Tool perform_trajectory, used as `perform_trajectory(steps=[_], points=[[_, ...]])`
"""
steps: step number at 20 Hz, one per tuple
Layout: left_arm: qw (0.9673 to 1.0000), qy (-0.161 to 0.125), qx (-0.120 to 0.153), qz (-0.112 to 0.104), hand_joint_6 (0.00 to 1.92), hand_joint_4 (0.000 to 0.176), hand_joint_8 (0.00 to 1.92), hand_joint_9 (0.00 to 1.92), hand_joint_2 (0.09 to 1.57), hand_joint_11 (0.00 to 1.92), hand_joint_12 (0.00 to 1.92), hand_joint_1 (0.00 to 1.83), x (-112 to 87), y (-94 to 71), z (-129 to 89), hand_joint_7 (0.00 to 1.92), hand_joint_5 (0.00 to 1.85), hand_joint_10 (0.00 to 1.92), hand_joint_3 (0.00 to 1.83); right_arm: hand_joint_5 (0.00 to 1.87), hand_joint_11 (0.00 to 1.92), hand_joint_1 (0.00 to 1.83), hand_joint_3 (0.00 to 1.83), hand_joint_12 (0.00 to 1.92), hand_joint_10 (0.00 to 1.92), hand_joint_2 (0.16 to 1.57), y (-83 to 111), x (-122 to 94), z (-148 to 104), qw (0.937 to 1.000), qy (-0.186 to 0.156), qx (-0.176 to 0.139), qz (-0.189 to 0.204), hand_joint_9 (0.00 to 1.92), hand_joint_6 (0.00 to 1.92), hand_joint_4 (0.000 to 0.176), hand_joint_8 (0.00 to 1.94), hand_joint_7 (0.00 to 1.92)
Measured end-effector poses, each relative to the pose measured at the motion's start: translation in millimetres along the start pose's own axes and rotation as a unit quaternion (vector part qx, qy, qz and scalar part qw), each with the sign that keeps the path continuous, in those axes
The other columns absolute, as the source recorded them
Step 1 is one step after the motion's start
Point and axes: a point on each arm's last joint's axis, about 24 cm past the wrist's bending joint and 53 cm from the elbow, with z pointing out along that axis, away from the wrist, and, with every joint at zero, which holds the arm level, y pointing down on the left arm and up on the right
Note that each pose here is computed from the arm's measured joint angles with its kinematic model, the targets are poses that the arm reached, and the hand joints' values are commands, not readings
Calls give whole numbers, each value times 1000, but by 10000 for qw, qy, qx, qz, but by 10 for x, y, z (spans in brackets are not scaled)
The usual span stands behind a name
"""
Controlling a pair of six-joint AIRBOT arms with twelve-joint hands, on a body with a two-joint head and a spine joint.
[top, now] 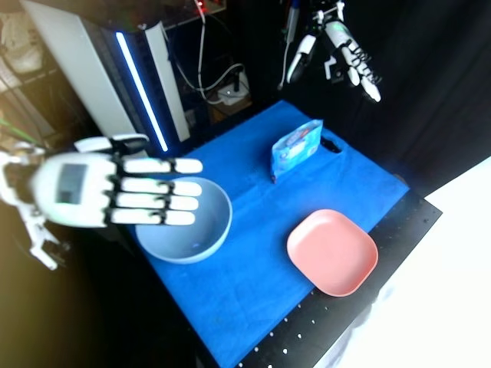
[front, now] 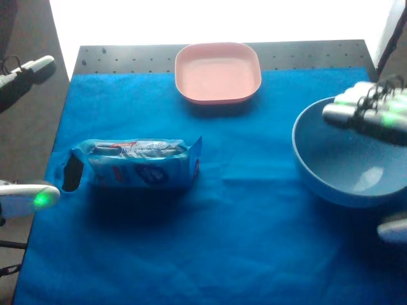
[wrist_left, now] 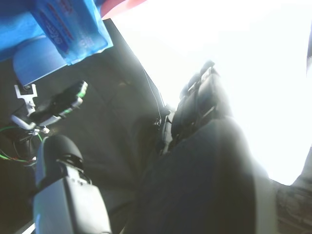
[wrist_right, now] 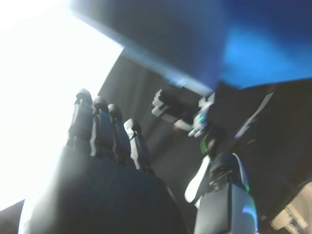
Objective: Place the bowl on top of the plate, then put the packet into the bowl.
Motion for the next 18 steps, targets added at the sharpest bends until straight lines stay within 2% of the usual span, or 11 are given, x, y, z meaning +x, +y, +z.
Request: perform_trajectory(steps=[2,3,5,6,10,12,13,14,15,16,18], points=[[10000,2,-27,-12,0,176,0,0,889,0,0,729,8,14,1,0,0,0,0,0,0,399,0,0,0,838,-65,85,42,9994,263,157,-183,0,0,176,0,0],[10000,6,-11,-13,0,176,0,0,891,0,0,689,11,7,2,0,0,0,0,0,0,377,14,0,0,883,-67,77,77,9989,320,176,-290,0,0,165,0,0],[10000,6,-5,-18,0,176,0,0,894,0,0,679,15,5,2,0,0,0,0,0,0,421,13,0,0,889,-100,36,143,9975,404,251,-519,0,0,176,0,0],[10000,-13,-19,-39,0,176,0,0,894,0,0,680,18,14,2,0,0,0,0,0,0,530,7,0,0,883,-131,47,165,9969,452,297,-579,0,0,162,0,0],[10000,0,-14,-44,0,170,0,0,899,0,0,652,29,14,1,0,0,0,2,8,12,554,20,5,0,949,-203,207,269,9935,741,383,-770,0,3,108,0,0],[10000,3,-15,-47,0,175,0,0,897,0,0,655,30,14,1,0,0,0,1,23,39,541,18,17,3,955,-227,166,279,9935,706,408,-800,8,8,104,0,0],[10000,-6,-19,-49,0,176,0,0,887,0,0,656,26,16,1,0,0,0,0,129,122,540,9,53,14,986,-272,153,298,9924,731,487,-866,97,13,49,6,70],[10000,-5,-20,-49,0,176,0,0,887,0,0,656,27,17,1,0,0,0,0,129,122,540,9,53,14,986,-279,157,299,9921,744,502,-876,97,13,49,6,70],[10000,-1,-14,-59,0,173,0,0,884,19,8,620,32,15,1,0,0,0,0,161,138,532,10,60,18,1000,-284,167,321,9912,783,505,-938,126,17,37,12,100],[10000,-10,-8,-90,0,166,0,0,886,19,8,614,43,16,0,0,0,0,0,236,194,565,6,92,17,1032,-310,197,332,9903,836,534,-974,189,13,10,9,158],[9999,27,-9,-107,0,157,0,0,889,15,7,612,75,19,0,0,0,0,0,351,251,582,5,131,16,1088,-349,224,351,9895,875,592,-983,262,14,0,8,229]])
